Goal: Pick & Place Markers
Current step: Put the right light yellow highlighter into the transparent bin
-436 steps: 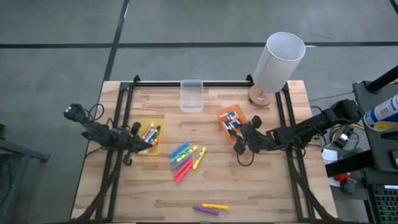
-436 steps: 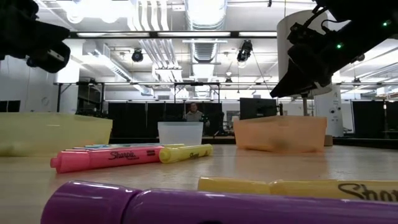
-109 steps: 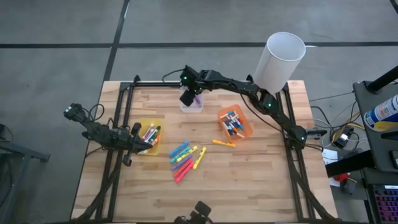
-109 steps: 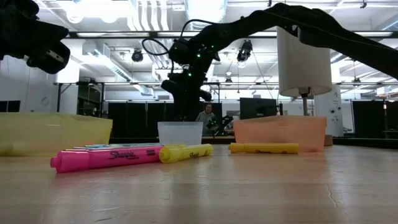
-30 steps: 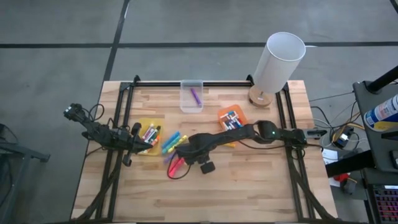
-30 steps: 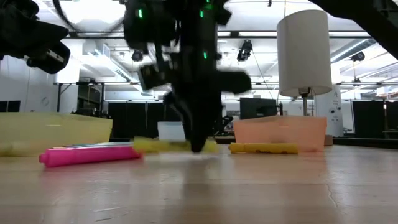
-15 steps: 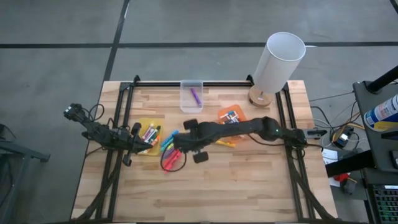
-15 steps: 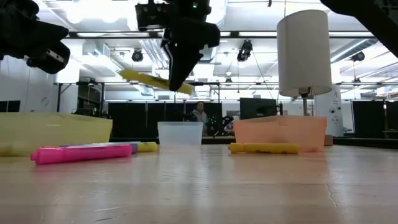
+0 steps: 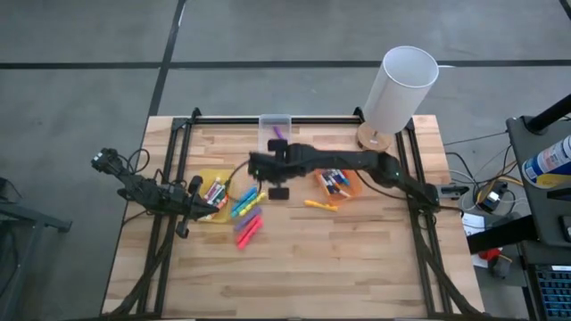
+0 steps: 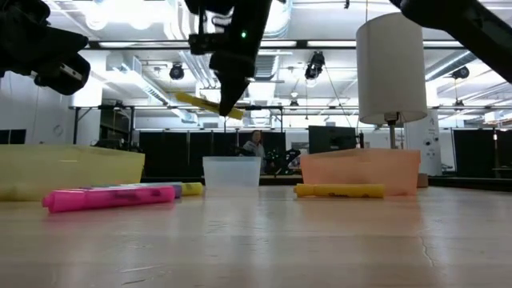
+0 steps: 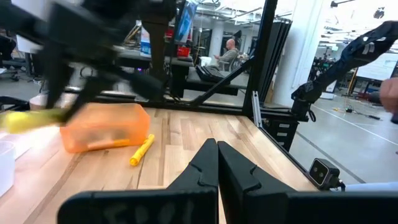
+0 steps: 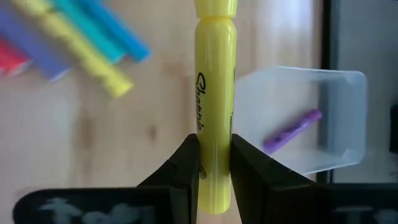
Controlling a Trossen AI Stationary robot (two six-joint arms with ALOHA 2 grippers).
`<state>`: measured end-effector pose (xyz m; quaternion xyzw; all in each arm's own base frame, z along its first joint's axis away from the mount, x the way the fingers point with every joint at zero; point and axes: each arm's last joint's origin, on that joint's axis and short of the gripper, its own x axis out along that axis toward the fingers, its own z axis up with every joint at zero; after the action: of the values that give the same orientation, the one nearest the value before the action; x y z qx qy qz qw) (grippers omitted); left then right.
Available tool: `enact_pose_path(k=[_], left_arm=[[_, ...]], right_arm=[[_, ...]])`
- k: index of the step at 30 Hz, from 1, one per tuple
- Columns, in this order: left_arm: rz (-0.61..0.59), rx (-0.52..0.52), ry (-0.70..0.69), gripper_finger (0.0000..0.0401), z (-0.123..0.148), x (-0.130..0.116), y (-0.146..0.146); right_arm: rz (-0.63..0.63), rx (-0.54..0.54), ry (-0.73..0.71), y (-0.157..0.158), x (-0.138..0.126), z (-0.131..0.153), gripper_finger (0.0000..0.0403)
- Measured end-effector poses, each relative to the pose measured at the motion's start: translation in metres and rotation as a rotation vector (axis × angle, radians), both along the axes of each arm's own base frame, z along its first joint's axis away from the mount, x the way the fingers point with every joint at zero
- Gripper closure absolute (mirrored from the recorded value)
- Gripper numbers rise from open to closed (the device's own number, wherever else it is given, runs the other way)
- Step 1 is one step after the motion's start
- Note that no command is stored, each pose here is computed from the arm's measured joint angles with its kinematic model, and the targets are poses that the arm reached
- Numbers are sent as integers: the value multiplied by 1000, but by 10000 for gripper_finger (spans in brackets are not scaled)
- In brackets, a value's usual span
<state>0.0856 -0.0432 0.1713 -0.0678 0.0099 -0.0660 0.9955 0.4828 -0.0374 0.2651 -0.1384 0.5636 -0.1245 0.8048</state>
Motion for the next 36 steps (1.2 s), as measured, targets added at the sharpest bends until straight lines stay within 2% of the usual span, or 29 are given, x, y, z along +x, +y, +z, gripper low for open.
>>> enact_pose_path(k=[7, 12, 17, 27, 36], left_arm=[[0, 0, 0, 401, 0, 0, 0], [0, 0, 0, 401, 0, 0, 0], [0, 0, 0, 401, 0, 0, 0], [0, 0, 0, 401, 0, 0, 0], [0, 0, 0, 401, 0, 0, 0]], right_arm=[[-139, 13, -101, -60, 1, -3, 341], [-237, 56, -164, -98, -2, -16, 340], [-340, 100, -162, -128, -11, -35, 339], [-405, 145, -139, -149, -22, -70, 338], [-407, 147, -125, -148, -24, -78, 337]])
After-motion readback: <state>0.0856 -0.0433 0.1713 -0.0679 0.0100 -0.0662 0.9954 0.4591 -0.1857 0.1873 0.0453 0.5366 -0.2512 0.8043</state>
